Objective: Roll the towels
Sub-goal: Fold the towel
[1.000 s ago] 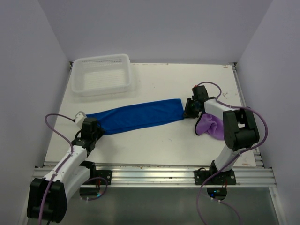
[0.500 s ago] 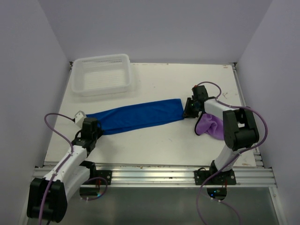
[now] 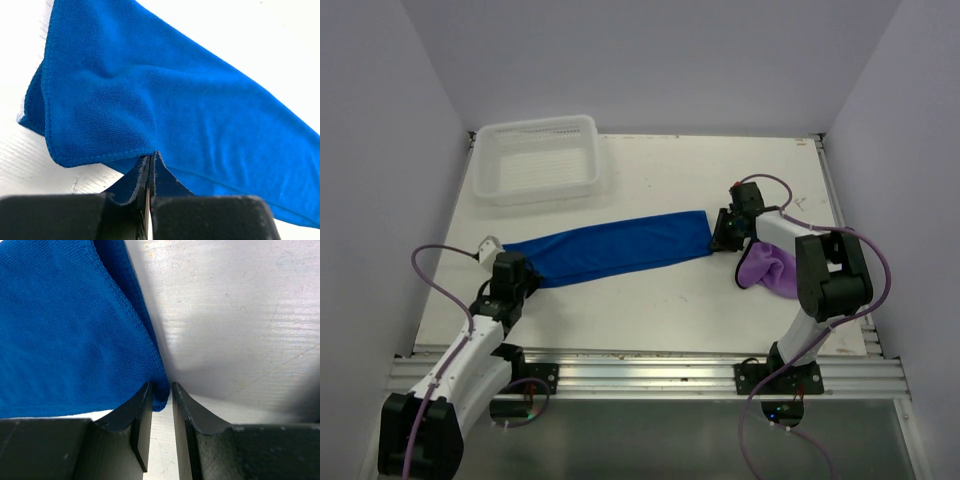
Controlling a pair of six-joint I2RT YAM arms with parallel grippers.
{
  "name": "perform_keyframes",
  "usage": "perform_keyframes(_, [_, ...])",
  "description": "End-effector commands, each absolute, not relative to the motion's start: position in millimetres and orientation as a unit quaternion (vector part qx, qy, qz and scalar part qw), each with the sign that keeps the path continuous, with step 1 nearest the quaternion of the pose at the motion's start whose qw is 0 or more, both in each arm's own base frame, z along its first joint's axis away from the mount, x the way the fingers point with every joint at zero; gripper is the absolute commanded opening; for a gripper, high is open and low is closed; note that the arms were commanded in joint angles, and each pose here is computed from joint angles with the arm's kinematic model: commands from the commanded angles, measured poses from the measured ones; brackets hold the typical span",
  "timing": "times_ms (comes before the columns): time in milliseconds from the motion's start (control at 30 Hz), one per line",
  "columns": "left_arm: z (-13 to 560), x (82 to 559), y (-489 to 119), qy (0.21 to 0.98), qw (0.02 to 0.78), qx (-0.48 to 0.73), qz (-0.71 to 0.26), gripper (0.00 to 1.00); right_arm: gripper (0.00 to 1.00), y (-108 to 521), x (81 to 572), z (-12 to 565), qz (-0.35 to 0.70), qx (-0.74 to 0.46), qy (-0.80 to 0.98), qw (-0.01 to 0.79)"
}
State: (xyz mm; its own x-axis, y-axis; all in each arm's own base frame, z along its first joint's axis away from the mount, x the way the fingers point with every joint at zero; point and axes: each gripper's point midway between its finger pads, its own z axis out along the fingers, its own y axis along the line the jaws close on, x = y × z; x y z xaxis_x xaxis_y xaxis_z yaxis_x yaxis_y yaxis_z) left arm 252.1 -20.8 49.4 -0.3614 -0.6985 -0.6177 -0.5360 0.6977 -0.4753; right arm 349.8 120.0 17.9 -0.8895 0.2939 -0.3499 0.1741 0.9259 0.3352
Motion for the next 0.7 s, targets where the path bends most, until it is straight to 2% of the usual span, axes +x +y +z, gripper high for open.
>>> perform_keyframes(0, [61,255,-25,0.811,0.430,-0.381,-0.113,0.00,0.27,118,354,22,0.144,0.120,0.960,0.210])
perform_keyframes(533, [29,232,-23,0.831,0.396,-0.379,-0.097,0.01,0.27,118,354,22,0.143,0.120,0.960,0.208])
perform_keyframes(567, [26,230,-22,0.832,0.394,-0.379,-0.093,0.15,0.27,118,354,22,0.143,0.120,0.960,0.209])
perform_keyframes(633, [24,229,-22,0.834,0.393,-0.377,-0.090,0.33,0.27,117,355,22,0.142,0.120,0.960,0.209])
perform_keyframes(667, [25,230,-21,0.833,0.395,-0.376,-0.089,0.37,0.27,117,355,23,0.142,0.120,0.960,0.209])
